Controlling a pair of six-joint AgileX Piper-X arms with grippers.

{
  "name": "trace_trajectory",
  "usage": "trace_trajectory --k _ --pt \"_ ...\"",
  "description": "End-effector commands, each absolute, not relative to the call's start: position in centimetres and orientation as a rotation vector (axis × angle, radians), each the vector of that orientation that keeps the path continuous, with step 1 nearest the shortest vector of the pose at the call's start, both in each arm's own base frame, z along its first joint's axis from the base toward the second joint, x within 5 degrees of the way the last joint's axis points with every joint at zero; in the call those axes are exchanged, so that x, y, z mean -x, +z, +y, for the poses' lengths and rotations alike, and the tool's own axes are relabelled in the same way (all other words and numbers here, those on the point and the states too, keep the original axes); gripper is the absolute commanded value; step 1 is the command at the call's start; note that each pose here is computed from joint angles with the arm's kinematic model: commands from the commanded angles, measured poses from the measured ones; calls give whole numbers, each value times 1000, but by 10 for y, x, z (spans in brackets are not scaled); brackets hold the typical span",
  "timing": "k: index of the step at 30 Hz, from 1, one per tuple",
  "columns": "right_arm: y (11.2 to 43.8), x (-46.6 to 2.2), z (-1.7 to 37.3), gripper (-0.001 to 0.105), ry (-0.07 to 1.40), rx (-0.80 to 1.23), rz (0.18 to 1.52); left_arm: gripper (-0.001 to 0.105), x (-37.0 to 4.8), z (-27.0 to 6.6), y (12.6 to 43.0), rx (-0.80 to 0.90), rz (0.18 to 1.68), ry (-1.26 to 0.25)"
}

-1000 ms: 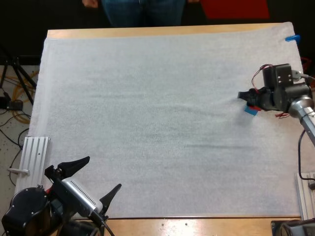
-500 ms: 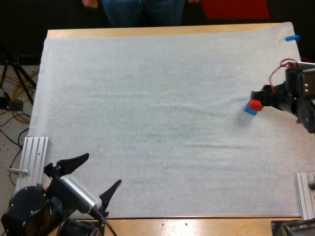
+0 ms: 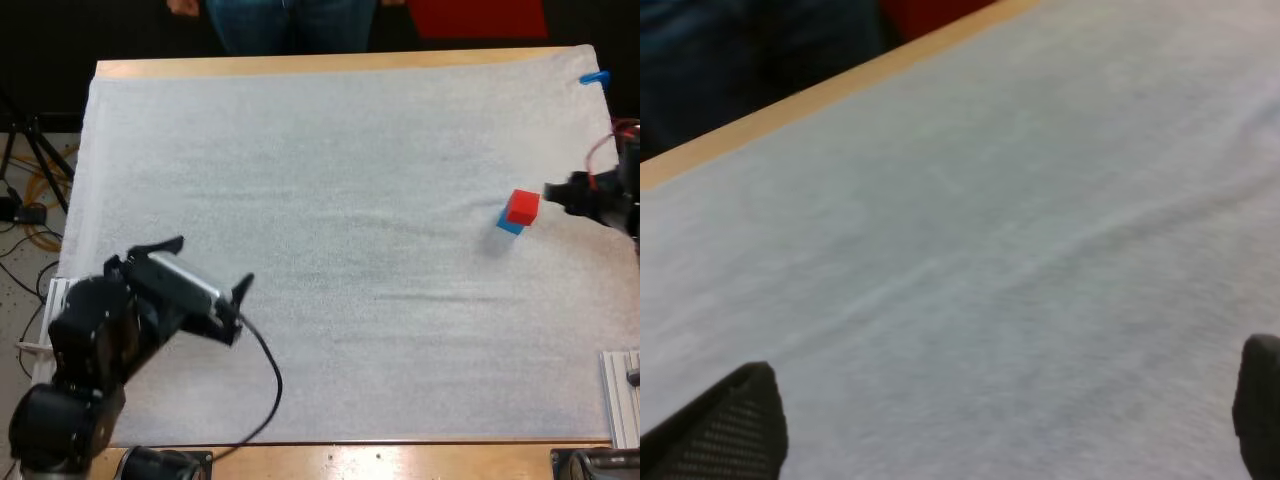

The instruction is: Stack red cube on blue cube

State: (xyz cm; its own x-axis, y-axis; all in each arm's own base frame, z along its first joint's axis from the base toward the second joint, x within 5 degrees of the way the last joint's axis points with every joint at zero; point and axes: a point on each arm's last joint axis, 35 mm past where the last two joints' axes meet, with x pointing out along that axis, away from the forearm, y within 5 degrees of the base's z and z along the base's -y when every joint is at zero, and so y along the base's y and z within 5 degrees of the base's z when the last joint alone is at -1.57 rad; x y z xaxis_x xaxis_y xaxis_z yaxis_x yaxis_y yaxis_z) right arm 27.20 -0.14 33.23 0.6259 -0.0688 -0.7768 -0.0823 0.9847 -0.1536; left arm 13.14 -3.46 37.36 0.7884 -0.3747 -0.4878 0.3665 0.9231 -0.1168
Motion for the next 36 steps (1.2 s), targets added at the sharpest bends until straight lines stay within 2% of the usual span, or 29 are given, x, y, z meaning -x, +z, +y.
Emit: trace_trajectory --k 1,9,17,27,32,36 --pt "340 -266 -8 57 2 193 882 87 -136 -32 377 37 505 -380" --pt "365 -240 -21 57 -33 183 790 87 -140 -4 378 107 491 -231" --pt "392 -191 -15 57 -3 239 655 87 -127 -4 383 102 460 -234" --pt "372 -112 4 57 98 312 508 87 -76 -8 392 92 369 -267" --pt "362 -75 4 57 110 303 426 87 -41 -9 387 85 371 -268" --pt "353 -47 2 57 105 300 398 87 -15 -10 386 57 310 -272"
